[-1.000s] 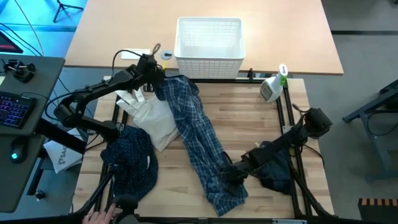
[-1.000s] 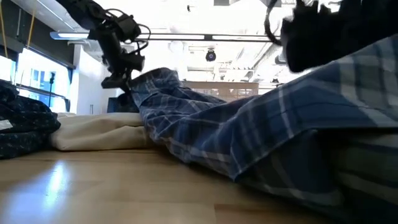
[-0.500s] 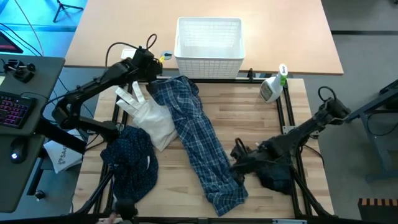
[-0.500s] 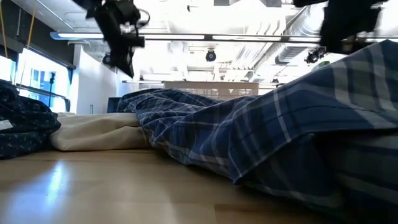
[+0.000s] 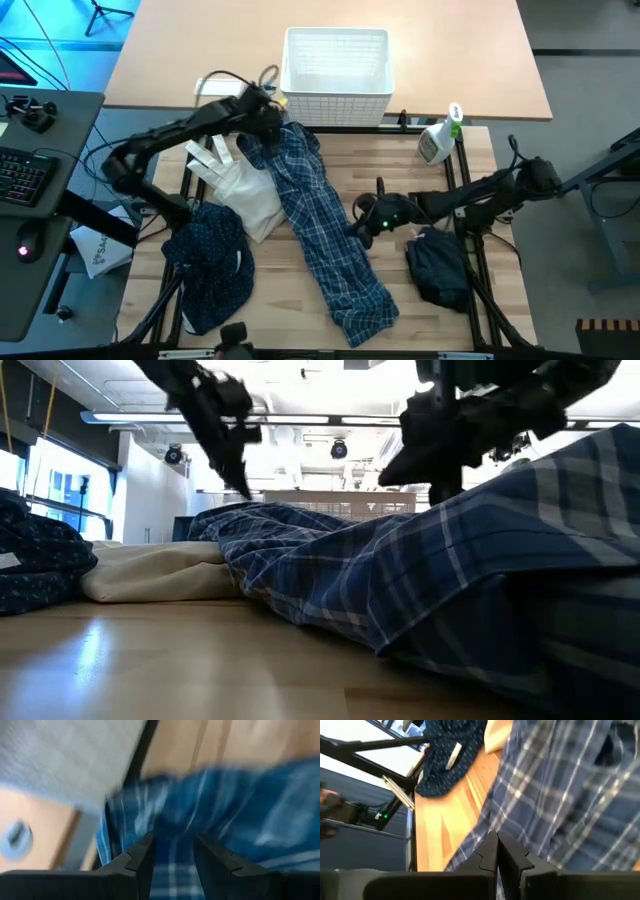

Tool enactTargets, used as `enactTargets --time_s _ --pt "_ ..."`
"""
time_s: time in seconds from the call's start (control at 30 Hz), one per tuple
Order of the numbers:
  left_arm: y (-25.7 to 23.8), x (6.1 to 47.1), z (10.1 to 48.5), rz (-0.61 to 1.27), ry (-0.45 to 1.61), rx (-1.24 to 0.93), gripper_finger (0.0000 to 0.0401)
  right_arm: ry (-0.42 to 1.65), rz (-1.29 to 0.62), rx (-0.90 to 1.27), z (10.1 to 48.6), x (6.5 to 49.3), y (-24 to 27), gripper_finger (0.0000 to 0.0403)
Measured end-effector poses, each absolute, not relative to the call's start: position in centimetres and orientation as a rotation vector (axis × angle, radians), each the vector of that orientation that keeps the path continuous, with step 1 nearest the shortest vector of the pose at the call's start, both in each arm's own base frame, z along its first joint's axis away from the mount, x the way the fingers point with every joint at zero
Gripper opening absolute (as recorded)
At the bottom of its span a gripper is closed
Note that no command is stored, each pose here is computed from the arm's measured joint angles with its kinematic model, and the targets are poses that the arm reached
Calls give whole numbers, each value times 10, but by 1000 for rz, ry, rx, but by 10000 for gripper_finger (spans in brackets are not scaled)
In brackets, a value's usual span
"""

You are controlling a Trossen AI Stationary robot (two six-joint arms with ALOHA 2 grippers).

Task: Fold Laundry from Bin
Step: Fold the blue checkered long sleeve

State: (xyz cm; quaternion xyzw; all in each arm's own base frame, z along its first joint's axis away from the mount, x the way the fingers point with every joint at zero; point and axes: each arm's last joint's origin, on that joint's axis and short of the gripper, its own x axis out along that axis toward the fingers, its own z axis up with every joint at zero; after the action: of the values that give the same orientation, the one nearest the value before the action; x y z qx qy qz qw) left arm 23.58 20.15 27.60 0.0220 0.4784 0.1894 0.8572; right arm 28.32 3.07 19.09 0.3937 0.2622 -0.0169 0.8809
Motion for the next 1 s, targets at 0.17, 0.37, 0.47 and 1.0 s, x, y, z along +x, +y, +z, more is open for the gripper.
enactTargets --time_s 0.17,0.37,0.47,1.0 --pt "224 235 237 497 1225 10 86 502 -55 809 202 293 26 5" --pt "234 228 237 628 1265 48 8 583 -101 807 188 303 27 5" --pt "229 221 256 678 1236 119 1 615 -118 813 188 305 27 5" --pt "248 192 267 488 986 -288 53 664 -234 677 212 315 17 31"
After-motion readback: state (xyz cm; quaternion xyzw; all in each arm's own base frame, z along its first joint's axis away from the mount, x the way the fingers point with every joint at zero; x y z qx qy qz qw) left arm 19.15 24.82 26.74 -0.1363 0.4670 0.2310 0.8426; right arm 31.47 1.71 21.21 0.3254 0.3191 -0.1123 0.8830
